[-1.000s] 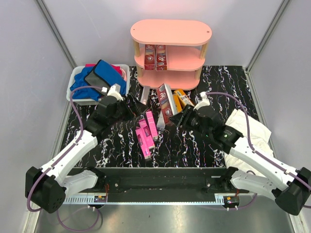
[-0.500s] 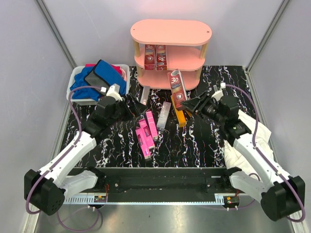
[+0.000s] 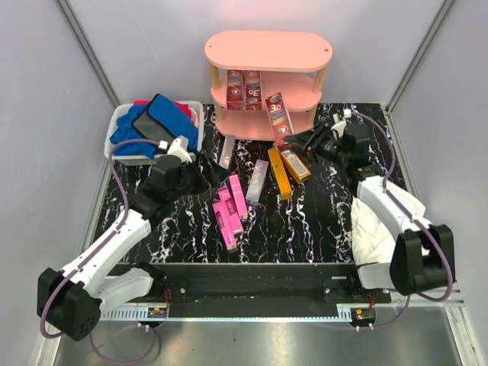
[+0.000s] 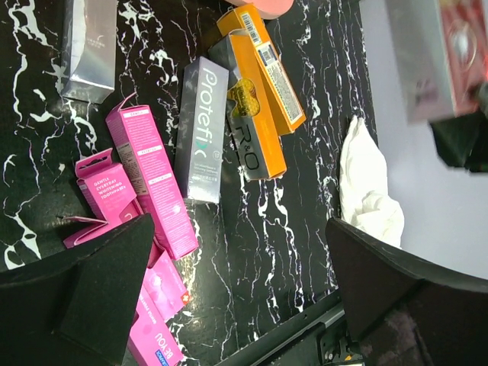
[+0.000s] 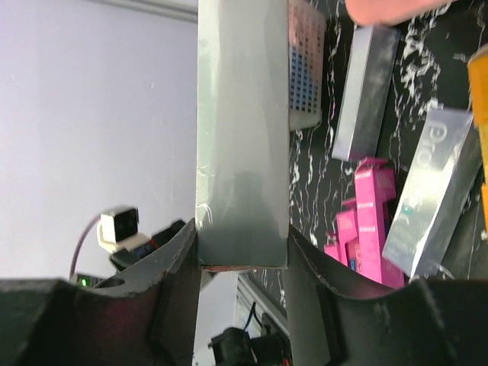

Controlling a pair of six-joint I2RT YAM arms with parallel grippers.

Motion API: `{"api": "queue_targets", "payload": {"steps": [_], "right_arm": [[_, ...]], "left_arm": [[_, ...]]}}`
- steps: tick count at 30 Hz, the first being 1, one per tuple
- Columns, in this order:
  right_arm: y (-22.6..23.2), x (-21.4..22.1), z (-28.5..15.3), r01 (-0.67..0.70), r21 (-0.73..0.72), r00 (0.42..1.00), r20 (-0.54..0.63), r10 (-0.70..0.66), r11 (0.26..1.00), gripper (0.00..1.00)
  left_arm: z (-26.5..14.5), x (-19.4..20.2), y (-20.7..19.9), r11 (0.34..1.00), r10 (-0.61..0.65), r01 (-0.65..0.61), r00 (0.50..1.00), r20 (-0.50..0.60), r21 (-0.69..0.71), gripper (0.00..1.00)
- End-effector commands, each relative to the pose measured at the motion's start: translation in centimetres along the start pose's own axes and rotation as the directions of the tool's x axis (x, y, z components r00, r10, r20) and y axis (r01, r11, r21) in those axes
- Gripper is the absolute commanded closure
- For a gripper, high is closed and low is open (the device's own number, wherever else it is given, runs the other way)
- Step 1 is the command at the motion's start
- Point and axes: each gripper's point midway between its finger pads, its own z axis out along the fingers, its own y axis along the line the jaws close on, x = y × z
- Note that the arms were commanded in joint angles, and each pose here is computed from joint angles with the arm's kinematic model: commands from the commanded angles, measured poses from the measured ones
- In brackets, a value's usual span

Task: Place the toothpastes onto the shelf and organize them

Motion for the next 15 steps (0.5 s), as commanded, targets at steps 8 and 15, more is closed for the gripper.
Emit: {"api": "queue_targets", "payload": {"steps": [8,15], "right_arm": [[2.6,-7.8,6.7,0.032,-0.122,0.999,0.022,-0.030,0.992,0.84],[1.5,-11.0,9.9,-0.003,-0.095,0.997,0.074,0.010,0.995,0.84]], "left_arm": [[-0.5,-0.5,-2.1,0.994,0.009,-0.010,1.000,0.014,0.107,0.01],[-0.7,-0.5,-2.5,0.993,0.028,-0.028,1.000,0.004,0.117,0.01]]}}
